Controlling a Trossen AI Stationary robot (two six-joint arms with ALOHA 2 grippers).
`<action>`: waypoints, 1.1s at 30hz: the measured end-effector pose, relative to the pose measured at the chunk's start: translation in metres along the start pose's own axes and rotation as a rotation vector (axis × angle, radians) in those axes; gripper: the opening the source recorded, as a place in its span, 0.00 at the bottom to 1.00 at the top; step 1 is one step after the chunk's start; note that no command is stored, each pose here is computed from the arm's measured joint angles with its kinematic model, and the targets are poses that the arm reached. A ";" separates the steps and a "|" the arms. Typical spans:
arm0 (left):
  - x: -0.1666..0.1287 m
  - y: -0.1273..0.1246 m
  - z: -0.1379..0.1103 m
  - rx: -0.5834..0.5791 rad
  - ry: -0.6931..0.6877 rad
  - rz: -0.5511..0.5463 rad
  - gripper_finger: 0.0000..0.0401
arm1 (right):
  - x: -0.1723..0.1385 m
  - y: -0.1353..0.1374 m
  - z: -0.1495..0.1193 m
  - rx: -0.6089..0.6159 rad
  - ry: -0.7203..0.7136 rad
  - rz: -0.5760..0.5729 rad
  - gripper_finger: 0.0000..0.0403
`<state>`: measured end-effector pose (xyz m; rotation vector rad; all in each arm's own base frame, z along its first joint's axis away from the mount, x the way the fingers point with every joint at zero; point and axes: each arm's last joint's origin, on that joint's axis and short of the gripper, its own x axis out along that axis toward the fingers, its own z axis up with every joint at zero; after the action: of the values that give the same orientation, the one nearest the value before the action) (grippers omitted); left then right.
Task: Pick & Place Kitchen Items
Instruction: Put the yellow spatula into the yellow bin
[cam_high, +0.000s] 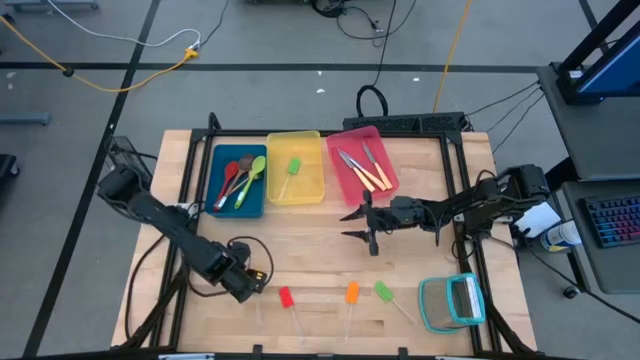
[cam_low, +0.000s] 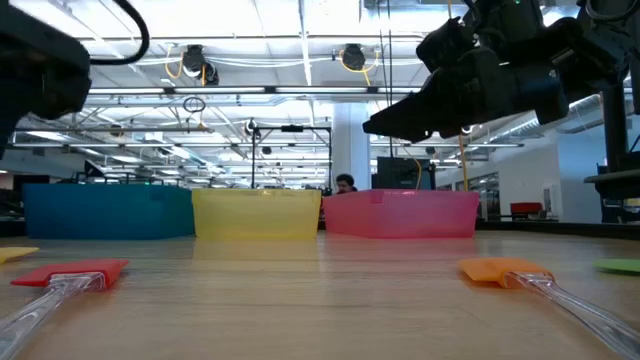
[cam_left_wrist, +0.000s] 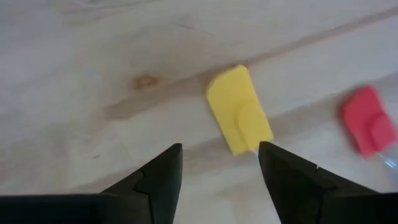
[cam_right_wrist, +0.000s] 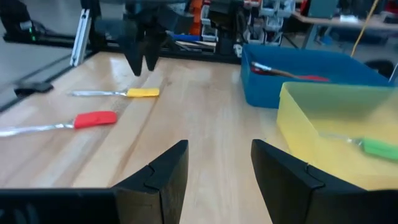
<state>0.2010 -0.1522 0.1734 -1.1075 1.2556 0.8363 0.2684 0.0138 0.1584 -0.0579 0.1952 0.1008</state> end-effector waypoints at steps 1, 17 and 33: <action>0.002 0.000 0.000 -0.001 -0.004 0.009 0.55 | 0.000 0.000 0.000 0.019 0.004 0.000 0.42; 0.012 -0.014 0.012 -0.054 -0.009 -0.044 0.56 | 0.000 0.000 -0.002 0.039 0.025 -0.001 0.42; 0.035 -0.019 0.017 -0.035 0.032 0.040 0.56 | -0.007 -0.005 -0.035 0.310 0.352 -0.228 0.42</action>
<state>0.2295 -0.1446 0.1417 -1.1303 1.2975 0.8770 0.2552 0.0054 0.1254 0.2122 0.5519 -0.1695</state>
